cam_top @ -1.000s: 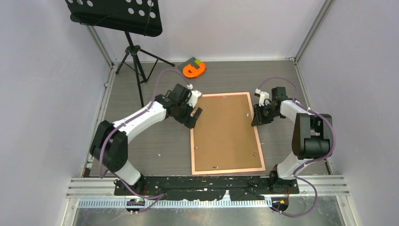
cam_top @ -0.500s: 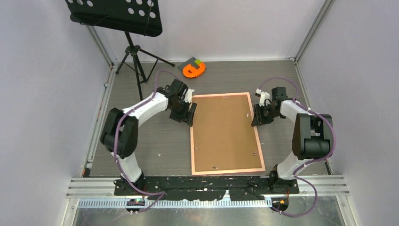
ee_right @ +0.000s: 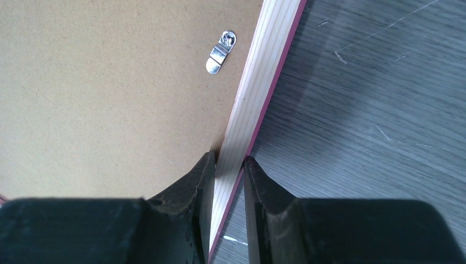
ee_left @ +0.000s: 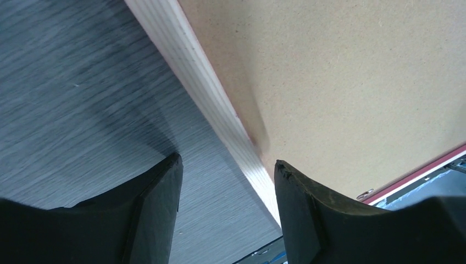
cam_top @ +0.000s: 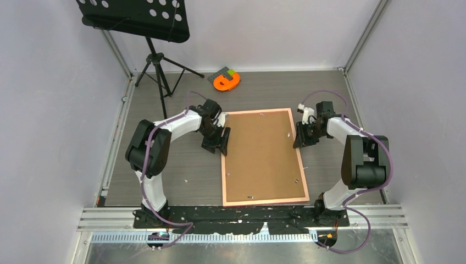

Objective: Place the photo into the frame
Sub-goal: Install the photo frame at the center of the board.

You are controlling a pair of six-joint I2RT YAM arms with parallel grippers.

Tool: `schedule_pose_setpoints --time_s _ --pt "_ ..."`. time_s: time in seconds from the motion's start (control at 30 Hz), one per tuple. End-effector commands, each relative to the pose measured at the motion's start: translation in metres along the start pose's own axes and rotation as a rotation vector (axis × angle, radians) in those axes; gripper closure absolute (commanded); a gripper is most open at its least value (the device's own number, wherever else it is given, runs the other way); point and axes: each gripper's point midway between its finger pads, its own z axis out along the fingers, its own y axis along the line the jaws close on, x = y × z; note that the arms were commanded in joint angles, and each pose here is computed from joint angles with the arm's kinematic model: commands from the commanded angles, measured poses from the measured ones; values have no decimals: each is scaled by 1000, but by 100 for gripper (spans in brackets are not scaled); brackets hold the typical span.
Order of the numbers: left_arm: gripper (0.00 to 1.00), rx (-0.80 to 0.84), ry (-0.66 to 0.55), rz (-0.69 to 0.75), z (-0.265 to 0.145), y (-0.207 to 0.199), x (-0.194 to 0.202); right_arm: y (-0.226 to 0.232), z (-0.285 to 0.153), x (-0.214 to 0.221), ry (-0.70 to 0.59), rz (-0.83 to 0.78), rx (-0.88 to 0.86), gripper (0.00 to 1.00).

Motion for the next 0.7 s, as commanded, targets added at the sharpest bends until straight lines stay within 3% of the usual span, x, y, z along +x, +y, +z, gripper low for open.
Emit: schedule_pose_setpoints --time_s 0.0,0.4,0.53,0.67 --pt "39 49 2 -13 4 -13 0 17 -13 -22 -69 -31 -38 94" --pt "59 32 18 -5 12 -14 6 16 -9 -22 -66 -17 -37 94" --pt "68 16 28 -8 18 -11 5 15 -6 -22 -58 -13 -44 87" --pt "72 6 33 -5 20 -8 4 15 -3 -23 -51 -7 -55 73"
